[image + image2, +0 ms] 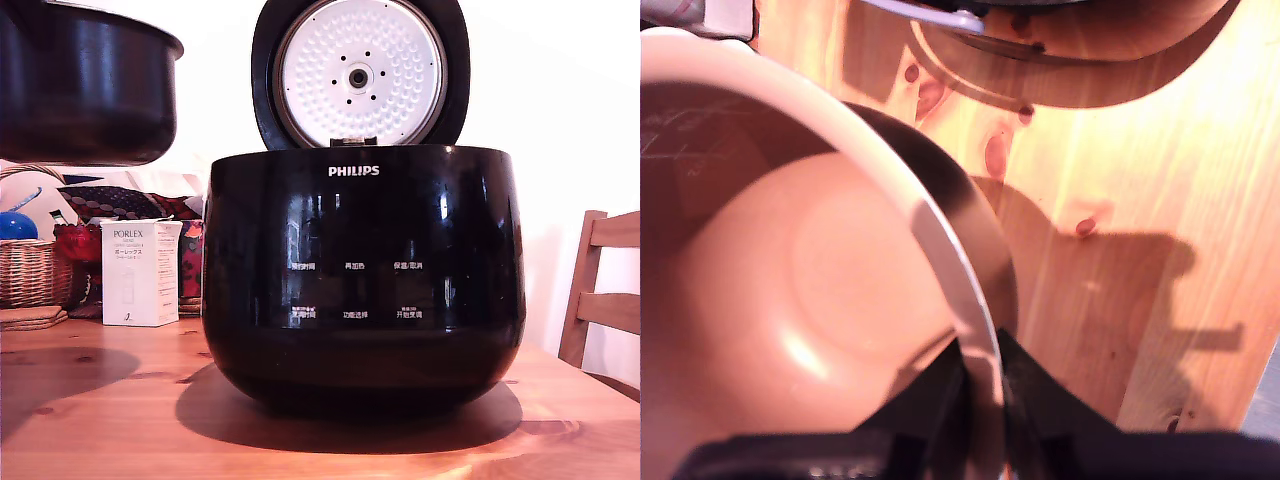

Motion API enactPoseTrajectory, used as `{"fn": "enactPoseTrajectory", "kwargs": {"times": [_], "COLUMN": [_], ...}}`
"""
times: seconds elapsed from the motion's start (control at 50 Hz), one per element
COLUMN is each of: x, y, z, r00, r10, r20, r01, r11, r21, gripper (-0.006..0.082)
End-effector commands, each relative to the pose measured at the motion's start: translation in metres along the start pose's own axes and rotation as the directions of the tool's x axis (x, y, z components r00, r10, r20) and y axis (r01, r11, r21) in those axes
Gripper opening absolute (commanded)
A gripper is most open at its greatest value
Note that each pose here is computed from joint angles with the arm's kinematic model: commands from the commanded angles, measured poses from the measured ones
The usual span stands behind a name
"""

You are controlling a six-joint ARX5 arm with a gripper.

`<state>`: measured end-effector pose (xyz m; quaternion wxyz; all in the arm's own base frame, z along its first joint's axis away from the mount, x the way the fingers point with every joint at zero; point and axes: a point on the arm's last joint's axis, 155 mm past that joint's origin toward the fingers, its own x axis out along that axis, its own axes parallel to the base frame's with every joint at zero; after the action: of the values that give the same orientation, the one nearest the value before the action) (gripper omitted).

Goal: Place the pot you are holding inside the rice cooker

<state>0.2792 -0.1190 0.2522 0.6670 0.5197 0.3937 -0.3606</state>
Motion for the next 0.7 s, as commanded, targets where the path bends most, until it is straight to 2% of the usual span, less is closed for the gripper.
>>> {"fn": "enactPoseTrajectory", "kwargs": {"times": [0.0,0.44,0.68], "x": [-0.016,-0.025,-0.040], "y": [0.009,-0.024,-0.045], "z": [0.011,0.058,0.101], "r00": [0.997,0.970,0.905], "r10": [0.057,-0.062,-0.144], "r20": [0.061,0.237,0.399], "r01": [-0.053,0.065,0.126], "r11": [0.996,0.998,0.989], "r21": [-0.070,-0.005,0.072], "gripper": [-0.0021,-0.0021,-0.0021]}}
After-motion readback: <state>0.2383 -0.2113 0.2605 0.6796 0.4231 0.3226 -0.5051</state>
